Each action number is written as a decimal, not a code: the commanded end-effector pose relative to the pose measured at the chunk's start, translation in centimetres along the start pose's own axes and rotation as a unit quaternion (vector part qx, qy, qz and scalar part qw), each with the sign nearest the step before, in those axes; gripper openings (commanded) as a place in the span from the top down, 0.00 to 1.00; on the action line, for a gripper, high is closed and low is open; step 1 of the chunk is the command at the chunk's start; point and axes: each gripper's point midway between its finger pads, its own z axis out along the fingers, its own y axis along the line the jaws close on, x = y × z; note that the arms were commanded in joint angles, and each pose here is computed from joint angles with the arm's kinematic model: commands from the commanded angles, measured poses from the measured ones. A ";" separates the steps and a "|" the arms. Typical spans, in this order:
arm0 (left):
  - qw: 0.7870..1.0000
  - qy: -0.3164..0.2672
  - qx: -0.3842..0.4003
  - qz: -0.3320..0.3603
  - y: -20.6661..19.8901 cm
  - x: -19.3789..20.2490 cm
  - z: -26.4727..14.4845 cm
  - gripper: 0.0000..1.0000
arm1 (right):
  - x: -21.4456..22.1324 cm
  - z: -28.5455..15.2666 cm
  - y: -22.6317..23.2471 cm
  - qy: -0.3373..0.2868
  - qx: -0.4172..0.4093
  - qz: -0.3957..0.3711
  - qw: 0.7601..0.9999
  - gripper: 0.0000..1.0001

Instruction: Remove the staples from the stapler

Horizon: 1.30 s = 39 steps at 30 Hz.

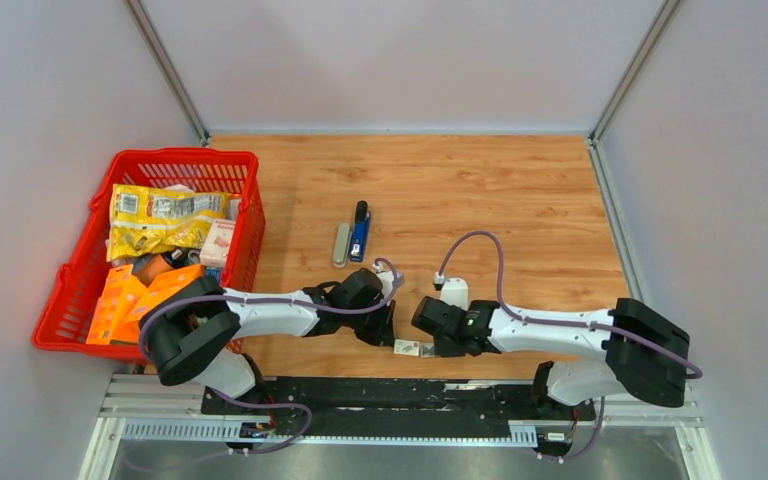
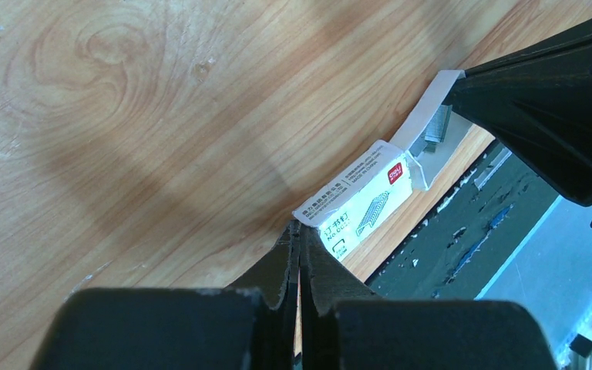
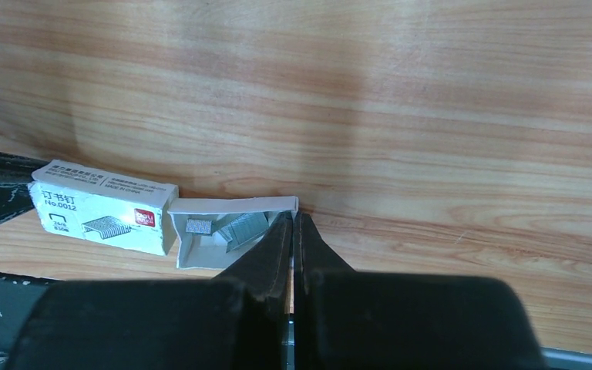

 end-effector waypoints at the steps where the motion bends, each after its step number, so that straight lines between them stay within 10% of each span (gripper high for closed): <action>1: 1.000 0.025 -0.018 0.002 0.9 1.6 0.4 1.00 | -0.7 0.4 0.5 -0.020 -0.002 0.007 1.000 1.00; 39: 0.999 0.045 0.007 0.006 -0.3 2.3 1.0 1.00 | -3.2 -0.1 -0.7 -0.080 0.049 0.042 0.995 1.00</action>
